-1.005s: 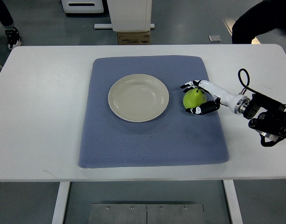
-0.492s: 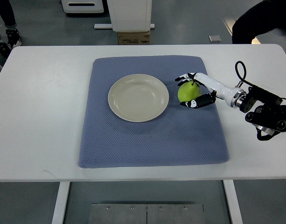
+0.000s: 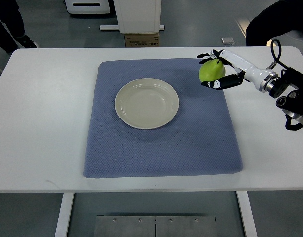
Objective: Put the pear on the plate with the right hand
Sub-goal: 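Lift the pear with the right hand away from the mat, then carry the pear over the cream plate and lower it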
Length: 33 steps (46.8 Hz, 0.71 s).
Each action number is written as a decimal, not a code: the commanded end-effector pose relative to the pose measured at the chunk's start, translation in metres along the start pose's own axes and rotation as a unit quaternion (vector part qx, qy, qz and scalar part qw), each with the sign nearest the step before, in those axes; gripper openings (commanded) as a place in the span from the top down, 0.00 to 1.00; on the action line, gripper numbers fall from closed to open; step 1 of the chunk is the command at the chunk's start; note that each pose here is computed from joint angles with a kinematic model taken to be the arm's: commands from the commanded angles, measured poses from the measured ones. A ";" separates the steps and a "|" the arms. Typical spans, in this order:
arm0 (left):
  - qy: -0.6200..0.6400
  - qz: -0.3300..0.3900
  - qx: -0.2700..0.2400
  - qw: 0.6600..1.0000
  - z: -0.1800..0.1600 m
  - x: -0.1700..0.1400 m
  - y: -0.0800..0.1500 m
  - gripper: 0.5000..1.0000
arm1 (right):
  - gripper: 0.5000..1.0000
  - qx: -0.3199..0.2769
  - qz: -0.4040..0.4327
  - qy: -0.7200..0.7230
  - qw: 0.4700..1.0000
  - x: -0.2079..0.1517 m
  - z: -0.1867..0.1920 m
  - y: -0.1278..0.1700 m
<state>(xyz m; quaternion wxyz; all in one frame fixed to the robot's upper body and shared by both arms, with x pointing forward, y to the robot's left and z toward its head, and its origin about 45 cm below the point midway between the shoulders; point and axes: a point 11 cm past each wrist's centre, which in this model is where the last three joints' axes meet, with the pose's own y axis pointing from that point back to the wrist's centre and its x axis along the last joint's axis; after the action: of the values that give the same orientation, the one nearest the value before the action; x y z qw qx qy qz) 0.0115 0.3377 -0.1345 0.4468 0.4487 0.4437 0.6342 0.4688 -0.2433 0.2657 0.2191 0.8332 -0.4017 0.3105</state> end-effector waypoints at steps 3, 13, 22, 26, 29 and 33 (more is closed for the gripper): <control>0.000 0.000 0.000 1.000 0.000 0.000 0.000 0.00 | 1.00 0.014 -0.006 -0.005 1.000 0.027 -0.016 -0.001; 0.000 0.000 0.000 1.000 0.000 0.000 0.000 0.00 | 1.00 0.046 -0.023 -0.001 0.999 0.057 -0.052 -0.008; 0.000 0.000 0.000 1.000 0.000 0.000 0.000 0.00 | 1.00 0.066 -0.041 0.001 0.997 0.043 -0.072 -0.025; 0.000 0.000 0.000 1.000 0.000 0.000 0.000 0.00 | 1.00 0.086 -0.062 0.000 0.994 0.024 -0.090 -0.041; 0.000 0.000 0.000 1.000 0.000 0.000 0.000 0.00 | 1.00 0.097 -0.073 -0.001 0.993 0.013 -0.100 -0.050; 0.000 0.000 0.000 1.000 0.000 0.000 0.000 0.00 | 1.00 0.108 -0.090 -0.003 0.990 -0.005 -0.111 -0.059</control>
<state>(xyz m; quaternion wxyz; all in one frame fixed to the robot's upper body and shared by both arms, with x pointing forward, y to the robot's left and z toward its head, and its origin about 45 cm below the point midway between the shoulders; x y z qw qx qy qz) 0.0113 0.3377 -0.1345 0.4466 0.4489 0.4438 0.6342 0.4796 -0.1530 0.3382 0.1574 0.8801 -0.3026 0.3302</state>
